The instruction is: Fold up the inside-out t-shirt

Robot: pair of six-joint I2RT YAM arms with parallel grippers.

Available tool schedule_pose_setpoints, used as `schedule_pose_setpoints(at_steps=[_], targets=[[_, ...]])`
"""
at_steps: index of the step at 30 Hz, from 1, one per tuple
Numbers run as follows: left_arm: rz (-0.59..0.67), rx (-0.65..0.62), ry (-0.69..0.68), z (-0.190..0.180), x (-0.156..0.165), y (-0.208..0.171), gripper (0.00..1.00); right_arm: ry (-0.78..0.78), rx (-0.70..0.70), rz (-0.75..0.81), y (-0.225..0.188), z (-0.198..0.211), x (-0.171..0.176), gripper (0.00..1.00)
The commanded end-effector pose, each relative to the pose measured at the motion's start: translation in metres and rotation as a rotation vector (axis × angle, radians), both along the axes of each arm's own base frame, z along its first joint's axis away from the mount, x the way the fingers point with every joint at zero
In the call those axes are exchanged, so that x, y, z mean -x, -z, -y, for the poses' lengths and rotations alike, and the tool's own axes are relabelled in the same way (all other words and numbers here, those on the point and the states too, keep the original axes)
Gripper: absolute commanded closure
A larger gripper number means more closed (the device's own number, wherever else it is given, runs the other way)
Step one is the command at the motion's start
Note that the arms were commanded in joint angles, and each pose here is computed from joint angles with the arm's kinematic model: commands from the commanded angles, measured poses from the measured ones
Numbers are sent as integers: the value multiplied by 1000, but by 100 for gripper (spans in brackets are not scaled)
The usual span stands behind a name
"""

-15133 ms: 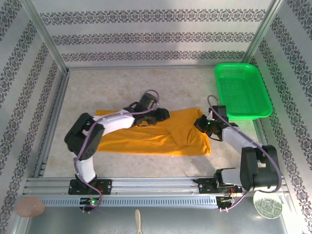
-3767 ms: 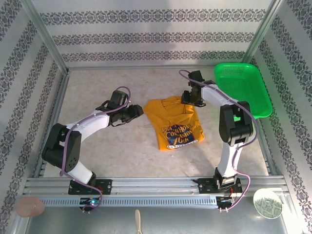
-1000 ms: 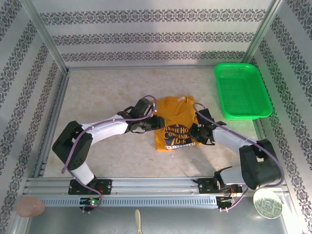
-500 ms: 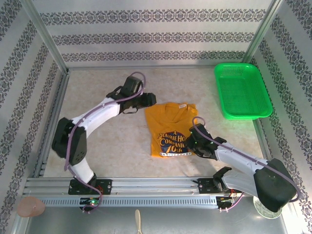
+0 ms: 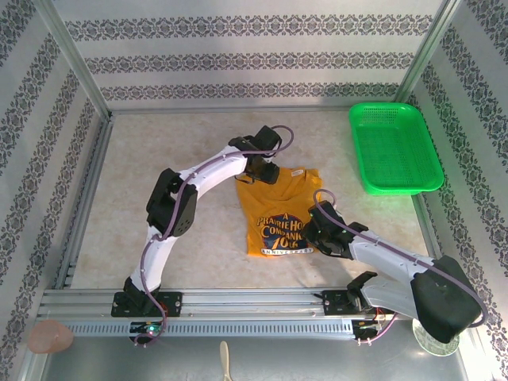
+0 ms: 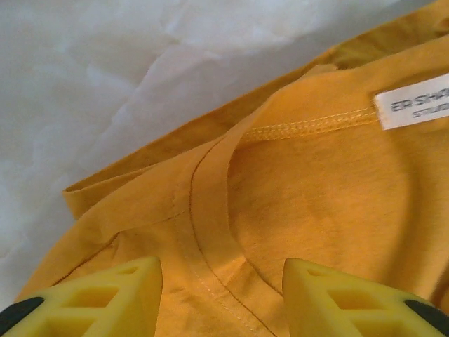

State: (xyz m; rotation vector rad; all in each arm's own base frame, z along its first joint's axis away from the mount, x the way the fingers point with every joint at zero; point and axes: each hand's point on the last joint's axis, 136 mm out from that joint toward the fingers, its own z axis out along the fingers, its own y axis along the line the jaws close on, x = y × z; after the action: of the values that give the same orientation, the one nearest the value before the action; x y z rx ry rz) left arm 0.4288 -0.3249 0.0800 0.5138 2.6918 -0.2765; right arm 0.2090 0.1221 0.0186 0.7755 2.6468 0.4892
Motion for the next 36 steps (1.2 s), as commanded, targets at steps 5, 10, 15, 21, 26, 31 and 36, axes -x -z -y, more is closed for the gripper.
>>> schedule_pose_setpoints(at_steps=[5,10,15,21,26,31,36], targets=[[7,-84,-17,-12,-14,8,56,47,78,-68,20,22,19,70],[1,-94,-16,-7,-21,18,60,58,78,-73,21,23,20,70],[14,-97,-5,-1,-32,12,100,77,77,-74,20,25,21,70],[59,-6,-70,-8,-59,-26,100,90,84,-89,23,26,23,70],[27,63,-135,-25,-74,-29,100,99,91,-99,25,28,24,70],[-10,42,-155,-38,-74,-12,100,106,92,-106,27,27,24,71],[-24,69,-172,-40,-80,1,62,111,97,-118,33,32,32,71]])
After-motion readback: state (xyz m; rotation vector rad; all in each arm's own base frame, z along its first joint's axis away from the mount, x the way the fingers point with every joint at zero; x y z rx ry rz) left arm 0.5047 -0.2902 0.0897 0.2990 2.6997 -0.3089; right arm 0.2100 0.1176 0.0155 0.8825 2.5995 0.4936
